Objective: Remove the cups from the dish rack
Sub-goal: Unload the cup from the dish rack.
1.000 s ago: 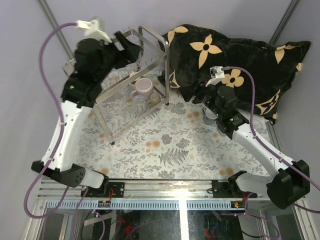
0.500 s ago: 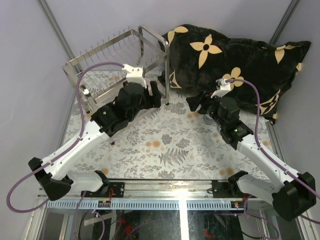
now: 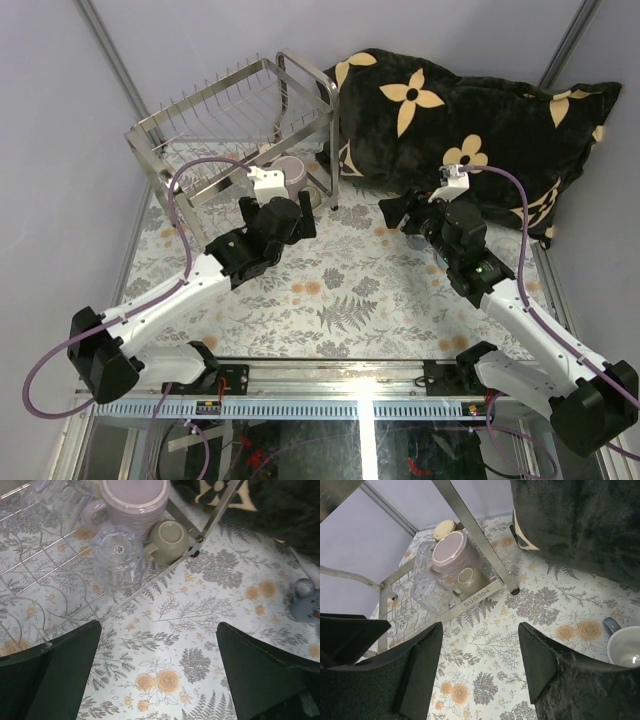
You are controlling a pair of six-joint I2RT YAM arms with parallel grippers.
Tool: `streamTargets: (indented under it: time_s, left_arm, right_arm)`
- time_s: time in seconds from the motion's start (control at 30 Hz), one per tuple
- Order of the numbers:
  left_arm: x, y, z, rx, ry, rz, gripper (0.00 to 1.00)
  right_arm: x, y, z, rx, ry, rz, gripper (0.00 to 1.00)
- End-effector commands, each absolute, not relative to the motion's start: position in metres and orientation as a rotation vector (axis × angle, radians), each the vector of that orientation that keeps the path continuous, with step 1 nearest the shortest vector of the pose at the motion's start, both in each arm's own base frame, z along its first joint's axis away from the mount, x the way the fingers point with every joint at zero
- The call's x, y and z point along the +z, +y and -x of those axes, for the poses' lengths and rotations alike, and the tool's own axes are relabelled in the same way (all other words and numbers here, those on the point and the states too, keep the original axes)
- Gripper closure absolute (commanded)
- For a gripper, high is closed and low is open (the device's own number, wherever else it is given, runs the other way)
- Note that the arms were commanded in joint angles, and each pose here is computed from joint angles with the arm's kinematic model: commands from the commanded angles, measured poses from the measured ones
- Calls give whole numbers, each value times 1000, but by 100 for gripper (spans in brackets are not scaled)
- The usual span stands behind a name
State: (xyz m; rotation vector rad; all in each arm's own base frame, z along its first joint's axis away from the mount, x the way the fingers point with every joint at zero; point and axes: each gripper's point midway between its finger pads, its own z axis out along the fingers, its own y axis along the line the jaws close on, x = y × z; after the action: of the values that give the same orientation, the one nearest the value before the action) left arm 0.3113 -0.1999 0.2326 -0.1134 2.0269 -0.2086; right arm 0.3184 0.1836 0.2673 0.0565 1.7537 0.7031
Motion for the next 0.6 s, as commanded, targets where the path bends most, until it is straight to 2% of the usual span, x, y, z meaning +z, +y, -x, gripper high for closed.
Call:
streamTargets:
  time_s: [0.0, 0.57]
  left_arm:
    - [238, -193, -331, -182, 1918, 245, 0]
    - [179, -160, -382, -35, 1915, 380, 1]
  right_arm:
    - [279, 178, -318, 679, 1711, -62, 31]
    - [272, 181, -323, 664, 1730, -47, 31]
